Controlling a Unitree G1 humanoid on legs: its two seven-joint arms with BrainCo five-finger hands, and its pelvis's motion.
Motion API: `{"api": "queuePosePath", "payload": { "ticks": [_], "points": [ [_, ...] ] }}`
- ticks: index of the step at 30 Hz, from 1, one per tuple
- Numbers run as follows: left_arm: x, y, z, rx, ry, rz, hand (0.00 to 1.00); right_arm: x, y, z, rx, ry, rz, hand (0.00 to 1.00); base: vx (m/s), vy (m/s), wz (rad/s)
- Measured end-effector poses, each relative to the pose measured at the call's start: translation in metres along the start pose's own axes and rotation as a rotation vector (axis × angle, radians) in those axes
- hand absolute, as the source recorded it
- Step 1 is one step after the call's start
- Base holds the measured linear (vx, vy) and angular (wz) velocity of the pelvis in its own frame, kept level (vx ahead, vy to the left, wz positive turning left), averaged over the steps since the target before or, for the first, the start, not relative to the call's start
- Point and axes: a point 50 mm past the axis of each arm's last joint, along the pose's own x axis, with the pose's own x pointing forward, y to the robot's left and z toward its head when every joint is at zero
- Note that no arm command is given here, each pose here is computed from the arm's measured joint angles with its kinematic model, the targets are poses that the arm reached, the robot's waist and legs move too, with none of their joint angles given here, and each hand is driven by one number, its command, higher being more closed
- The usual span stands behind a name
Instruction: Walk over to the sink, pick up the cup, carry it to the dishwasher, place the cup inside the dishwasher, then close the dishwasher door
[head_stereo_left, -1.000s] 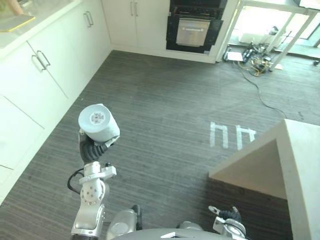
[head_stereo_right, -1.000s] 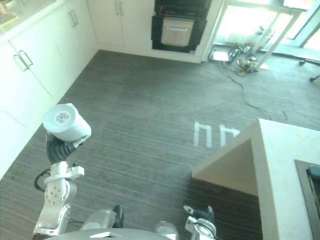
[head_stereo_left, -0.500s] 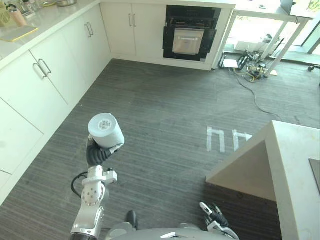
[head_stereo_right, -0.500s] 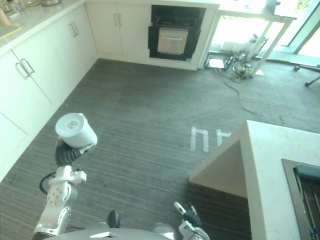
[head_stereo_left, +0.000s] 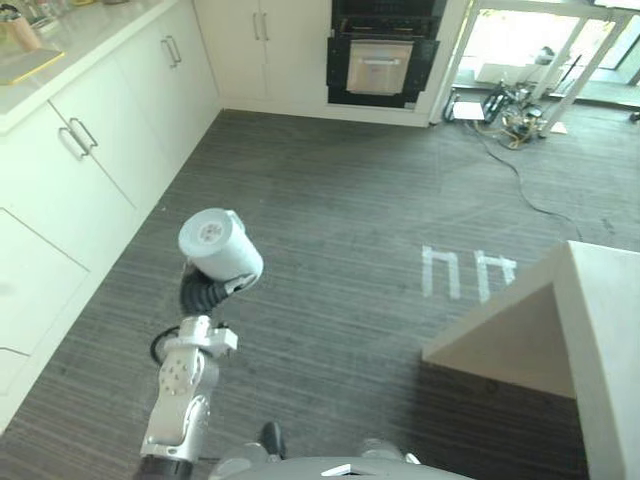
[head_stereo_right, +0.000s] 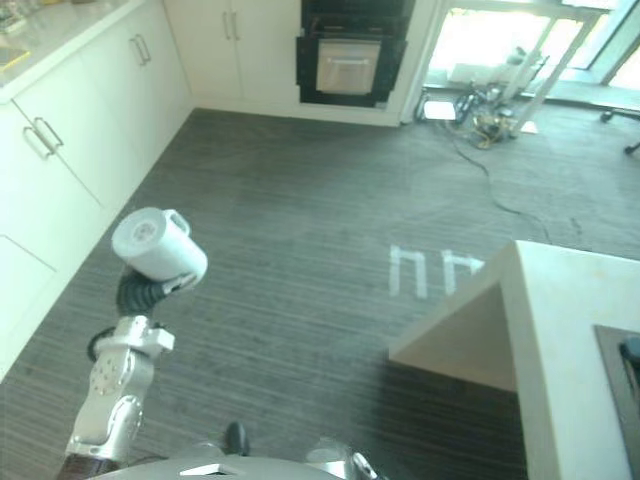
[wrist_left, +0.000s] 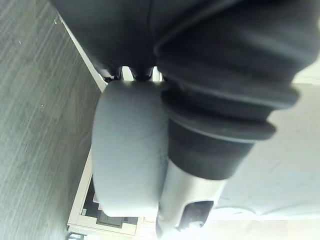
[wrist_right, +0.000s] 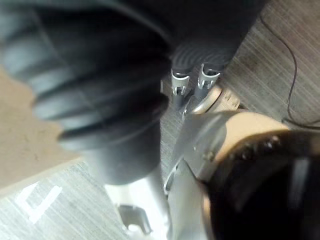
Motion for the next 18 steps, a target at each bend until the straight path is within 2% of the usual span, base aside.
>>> {"api": "queuePosePath", "payload": {
  "ticks": [6, 8, 9, 11, 14, 16, 18],
  "points": [
    [0.006, 0.008, -0.008, 0.030, 0.029, 0.026, 1.00, 0.001, 0.008, 0.003, -0.056, -0.030, 0.008, 0.00, 0.26, 0.091, 0.18],
    [0.012, 0.006, -0.008, 0.039, 0.028, 0.006, 1.00, 0.000, 0.005, -0.003, -0.149, -0.019, -0.007, 0.00, 0.41, -0.043, 0.71],
    [0.016, 0.002, -0.004, 0.036, 0.012, -0.019, 1.00, -0.003, -0.001, -0.009, -0.226, -0.001, -0.032, 0.00, 0.32, -0.061, 0.78],
    [0.020, 0.001, -0.001, 0.043, -0.002, -0.039, 1.00, -0.006, -0.009, -0.016, -0.263, 0.028, -0.075, 0.00, 0.44, -0.159, 0.80],
    [0.021, 0.000, 0.003, 0.021, -0.018, -0.051, 1.00, -0.021, -0.048, -0.030, -0.217, 0.101, -0.227, 0.00, 0.59, -0.250, 0.73],
    [0.016, 0.000, 0.003, -0.007, -0.015, -0.051, 1.00, -0.024, -0.056, -0.026, -0.242, 0.099, -0.257, 0.00, 0.59, -0.218, 0.26],
    [0.016, -0.005, 0.004, -0.014, -0.012, -0.081, 1.00, -0.022, -0.051, -0.026, -0.226, 0.091, -0.244, 0.00, 0.59, -0.284, 0.32]
  ]
}}
